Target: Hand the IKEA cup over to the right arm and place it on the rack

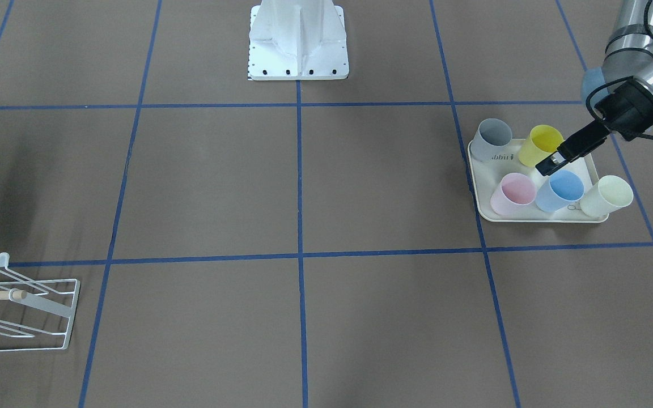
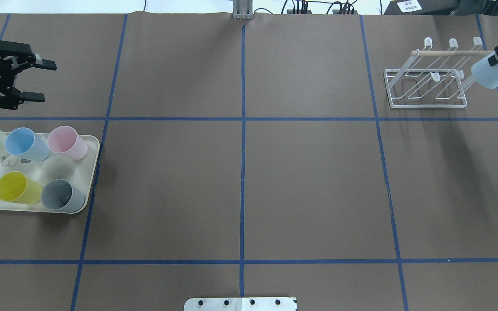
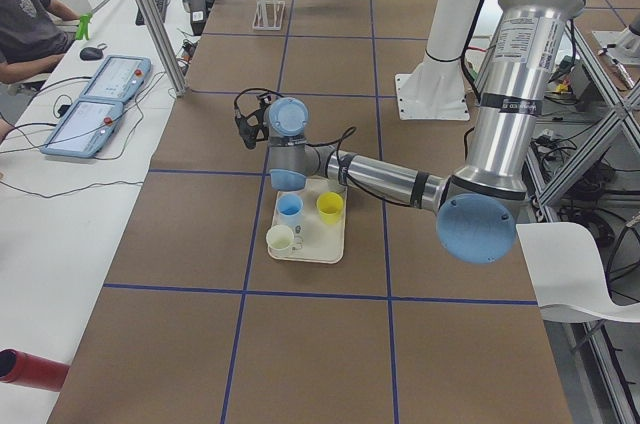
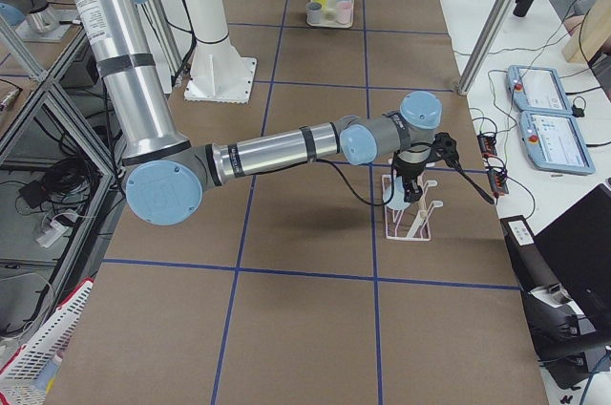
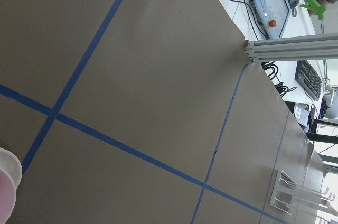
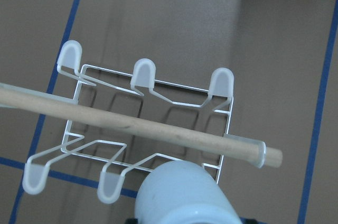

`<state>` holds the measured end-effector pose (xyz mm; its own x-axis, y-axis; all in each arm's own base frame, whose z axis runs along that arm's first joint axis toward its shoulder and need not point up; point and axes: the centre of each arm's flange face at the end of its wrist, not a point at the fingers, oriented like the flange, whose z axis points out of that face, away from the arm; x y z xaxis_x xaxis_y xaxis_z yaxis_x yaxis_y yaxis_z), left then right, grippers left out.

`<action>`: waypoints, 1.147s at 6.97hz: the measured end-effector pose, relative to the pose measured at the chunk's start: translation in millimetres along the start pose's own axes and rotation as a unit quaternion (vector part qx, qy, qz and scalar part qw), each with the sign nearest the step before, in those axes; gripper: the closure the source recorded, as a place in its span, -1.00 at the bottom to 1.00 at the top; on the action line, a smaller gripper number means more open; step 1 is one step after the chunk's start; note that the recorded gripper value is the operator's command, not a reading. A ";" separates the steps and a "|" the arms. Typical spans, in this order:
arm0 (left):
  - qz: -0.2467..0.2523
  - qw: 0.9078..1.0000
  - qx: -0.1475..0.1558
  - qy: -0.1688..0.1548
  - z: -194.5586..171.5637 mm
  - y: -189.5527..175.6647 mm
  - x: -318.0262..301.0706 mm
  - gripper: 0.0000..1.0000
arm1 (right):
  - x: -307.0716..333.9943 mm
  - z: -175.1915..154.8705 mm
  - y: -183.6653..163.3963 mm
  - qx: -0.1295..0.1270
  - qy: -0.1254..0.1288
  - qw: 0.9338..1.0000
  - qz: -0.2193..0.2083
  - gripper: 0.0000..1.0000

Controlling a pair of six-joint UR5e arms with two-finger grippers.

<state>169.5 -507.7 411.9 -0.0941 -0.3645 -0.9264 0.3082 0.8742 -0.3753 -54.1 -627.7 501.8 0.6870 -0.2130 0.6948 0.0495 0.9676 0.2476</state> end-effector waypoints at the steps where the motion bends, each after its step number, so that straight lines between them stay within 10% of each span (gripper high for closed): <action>1: -0.001 1.000 0.000 -0.001 -0.8 0.2 -1.4 -1.00 | 2.3 3.4 -3.2 -0.003 0.000 1.000 -0.001 0.77; 3: -0.001 1.000 0.001 -0.001 -1.0 0.1 -2.2 -1.00 | 8.8 13.8 -2.3 -0.012 0.001 1.000 0.002 0.61; 4: -0.002 1.000 0.001 -0.001 -1.0 0.0 -2.5 -1.00 | 7.9 18.1 -1.2 -0.015 0.002 1.000 0.003 0.05; 5: -0.002 1.000 0.001 -0.001 -1.0 -0.1 -2.5 -1.00 | 4.4 25.0 -0.7 -0.021 0.001 1.000 0.002 -0.92; 8: 0.010 1.000 0.001 -0.005 0.0 -0.2 -5.7 -1.00 | -0.6 32.1 -0.7 -0.026 0.000 1.000 -0.003 -1.00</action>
<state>170.0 -505.8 417.3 -0.0783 -0.3510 -0.9331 0.3110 0.8807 -0.3573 -77.8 -632.6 522.8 0.6865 -0.2197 0.6931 0.0915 0.9718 0.2174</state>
